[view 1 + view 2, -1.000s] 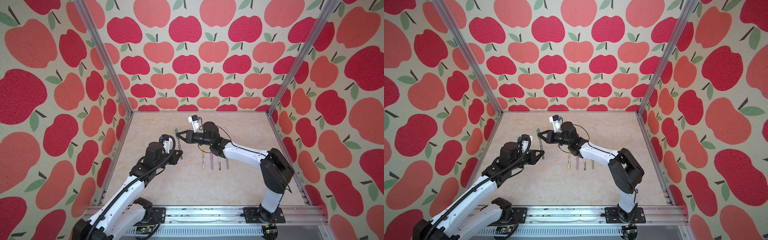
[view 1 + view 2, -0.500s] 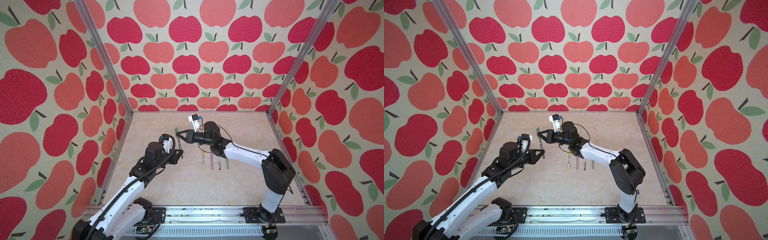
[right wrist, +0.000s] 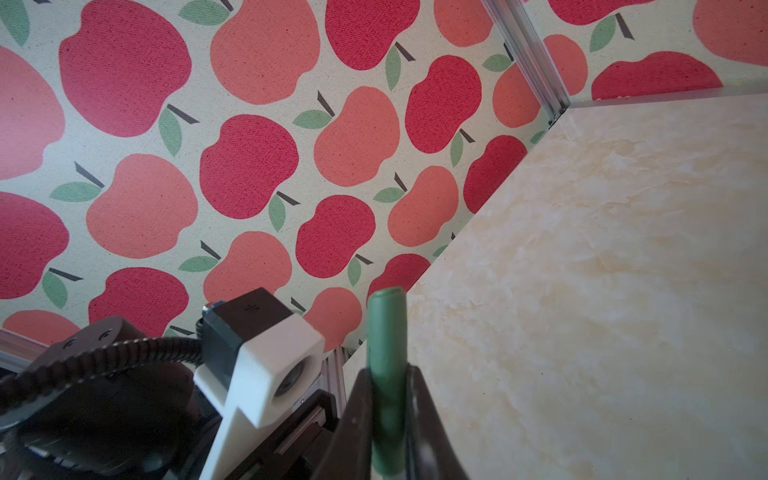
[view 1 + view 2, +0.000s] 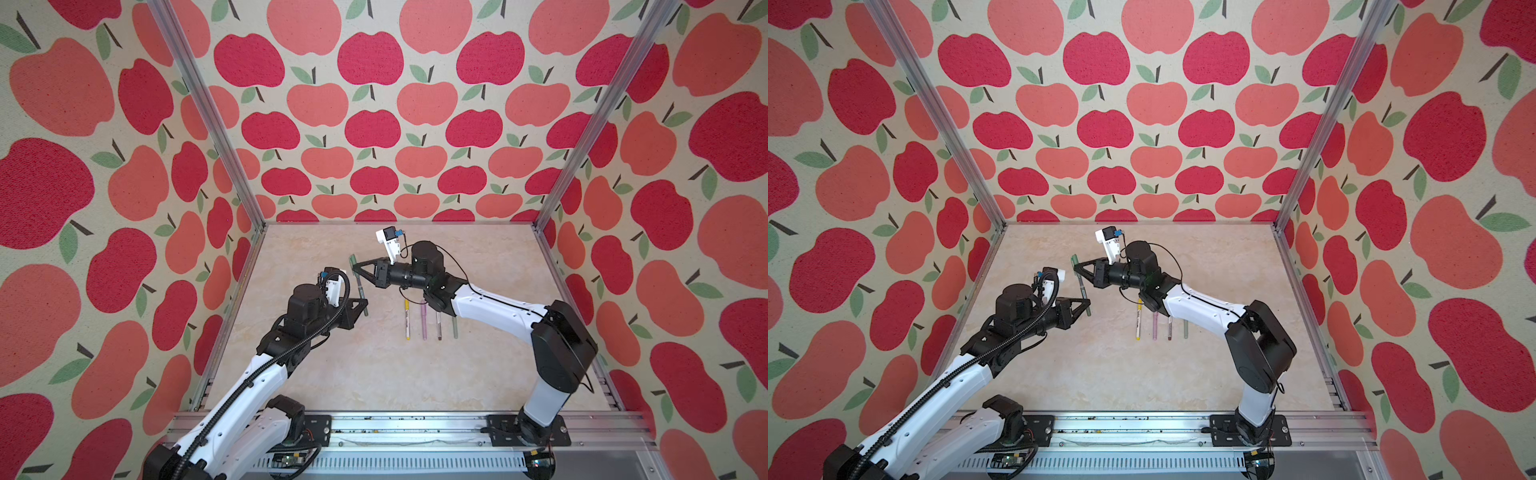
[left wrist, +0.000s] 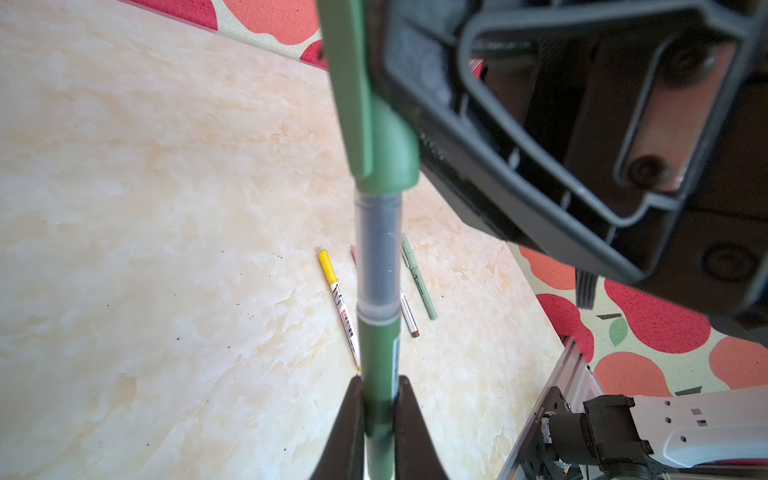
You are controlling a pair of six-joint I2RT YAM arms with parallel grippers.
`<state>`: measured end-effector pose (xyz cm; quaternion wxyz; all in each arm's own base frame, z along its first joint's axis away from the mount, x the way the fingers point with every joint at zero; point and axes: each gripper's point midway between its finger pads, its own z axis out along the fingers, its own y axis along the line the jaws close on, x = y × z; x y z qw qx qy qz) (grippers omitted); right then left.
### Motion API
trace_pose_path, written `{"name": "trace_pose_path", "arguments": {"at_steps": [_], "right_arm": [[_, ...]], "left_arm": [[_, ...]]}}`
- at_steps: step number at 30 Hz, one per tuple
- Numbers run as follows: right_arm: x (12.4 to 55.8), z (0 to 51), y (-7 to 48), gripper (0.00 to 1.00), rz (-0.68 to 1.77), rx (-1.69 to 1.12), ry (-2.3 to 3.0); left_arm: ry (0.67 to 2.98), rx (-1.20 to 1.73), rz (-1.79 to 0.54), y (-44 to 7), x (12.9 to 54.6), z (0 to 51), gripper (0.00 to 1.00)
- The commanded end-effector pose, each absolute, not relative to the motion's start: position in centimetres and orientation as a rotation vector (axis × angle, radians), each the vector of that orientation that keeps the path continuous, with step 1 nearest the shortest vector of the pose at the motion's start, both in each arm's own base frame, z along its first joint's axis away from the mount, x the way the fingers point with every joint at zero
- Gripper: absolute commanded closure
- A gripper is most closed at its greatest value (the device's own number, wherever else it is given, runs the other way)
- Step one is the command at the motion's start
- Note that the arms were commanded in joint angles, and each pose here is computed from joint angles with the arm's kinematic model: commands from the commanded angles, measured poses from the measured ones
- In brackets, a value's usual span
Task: Insert the pens into the pen caps
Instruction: 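Press the green cap farther onto the pen held by the left gripper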
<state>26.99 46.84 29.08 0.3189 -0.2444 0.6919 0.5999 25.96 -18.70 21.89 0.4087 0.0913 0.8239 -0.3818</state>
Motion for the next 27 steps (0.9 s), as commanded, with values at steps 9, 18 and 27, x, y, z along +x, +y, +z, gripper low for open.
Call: {"name": "trace_pose_path", "arguments": {"at_steps": [9,18,27], "right_arm": [[24.8,28.7,46.0,0.94,1.624,-0.734,1.876],[24.9,30.0,45.5,0.94,1.611,-0.753,1.838],[24.9,30.6,45.1,0.94,1.603,-0.770,1.809]], "left_arm": [[1.822,0.327,-0.897,-18.6,27.6,27.2,1.00],[1.766,0.394,-0.858,-19.0,28.3,28.4,1.00],[1.757,0.402,-0.859,-19.1,28.6,28.8,1.00]]}}
